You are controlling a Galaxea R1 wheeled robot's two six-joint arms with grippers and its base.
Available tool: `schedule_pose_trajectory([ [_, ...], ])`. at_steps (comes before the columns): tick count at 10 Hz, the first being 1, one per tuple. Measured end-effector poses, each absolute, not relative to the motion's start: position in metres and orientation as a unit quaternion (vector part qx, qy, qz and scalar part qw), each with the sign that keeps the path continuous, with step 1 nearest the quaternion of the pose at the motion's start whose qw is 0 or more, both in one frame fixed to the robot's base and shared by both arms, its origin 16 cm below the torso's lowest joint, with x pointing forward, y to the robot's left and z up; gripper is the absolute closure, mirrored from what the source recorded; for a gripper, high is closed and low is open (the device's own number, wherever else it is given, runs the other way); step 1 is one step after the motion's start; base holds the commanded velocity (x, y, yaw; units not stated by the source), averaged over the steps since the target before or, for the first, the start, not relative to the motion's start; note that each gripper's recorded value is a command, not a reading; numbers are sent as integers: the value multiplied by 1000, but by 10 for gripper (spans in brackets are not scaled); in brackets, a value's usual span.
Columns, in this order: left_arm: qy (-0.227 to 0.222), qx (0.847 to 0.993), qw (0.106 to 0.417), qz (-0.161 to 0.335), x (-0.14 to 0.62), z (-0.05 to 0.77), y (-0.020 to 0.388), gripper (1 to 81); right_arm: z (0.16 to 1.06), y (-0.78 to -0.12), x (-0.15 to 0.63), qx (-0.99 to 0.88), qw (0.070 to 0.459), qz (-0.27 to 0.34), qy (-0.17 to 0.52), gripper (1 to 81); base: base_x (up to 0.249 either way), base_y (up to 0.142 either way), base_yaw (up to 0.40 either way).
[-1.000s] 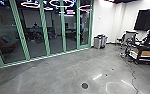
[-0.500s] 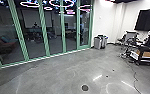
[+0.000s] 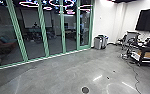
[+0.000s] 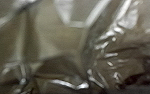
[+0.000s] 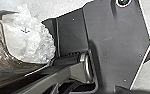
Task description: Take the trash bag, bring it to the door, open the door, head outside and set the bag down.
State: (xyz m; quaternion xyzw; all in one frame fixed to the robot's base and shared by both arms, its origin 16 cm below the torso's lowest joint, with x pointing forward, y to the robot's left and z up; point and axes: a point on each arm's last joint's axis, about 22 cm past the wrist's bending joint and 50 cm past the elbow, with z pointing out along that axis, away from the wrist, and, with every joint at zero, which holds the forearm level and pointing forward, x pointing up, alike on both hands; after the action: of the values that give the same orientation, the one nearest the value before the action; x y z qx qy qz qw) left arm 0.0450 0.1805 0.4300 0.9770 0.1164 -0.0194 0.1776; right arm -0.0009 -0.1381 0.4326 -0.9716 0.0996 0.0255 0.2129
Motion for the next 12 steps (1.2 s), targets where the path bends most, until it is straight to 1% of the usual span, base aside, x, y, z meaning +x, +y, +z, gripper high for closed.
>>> schedule_pose_trajectory([
  [4, 116, 977, 178, -19, 45, 430, 180, 811, 432, -139, -3, -972, 212, 26, 100, 10, 133, 0, 0],
  [6, 116, 977, 178, -20, 45, 430, 180, 811, 432, -139, -3, -972, 212, 27, 100, 10, 133, -30, 0],
  [10, 116, 977, 178, -20, 45, 430, 180, 811, 432, -138, -4, -972, 212, 27, 100, 10, 130, -60, 0],
  [12, 116, 977, 177, -19, 45, 430, 181, 811, 432, -137, -5, -972, 213, 28, 100, 10, 127, 0, 0],
])
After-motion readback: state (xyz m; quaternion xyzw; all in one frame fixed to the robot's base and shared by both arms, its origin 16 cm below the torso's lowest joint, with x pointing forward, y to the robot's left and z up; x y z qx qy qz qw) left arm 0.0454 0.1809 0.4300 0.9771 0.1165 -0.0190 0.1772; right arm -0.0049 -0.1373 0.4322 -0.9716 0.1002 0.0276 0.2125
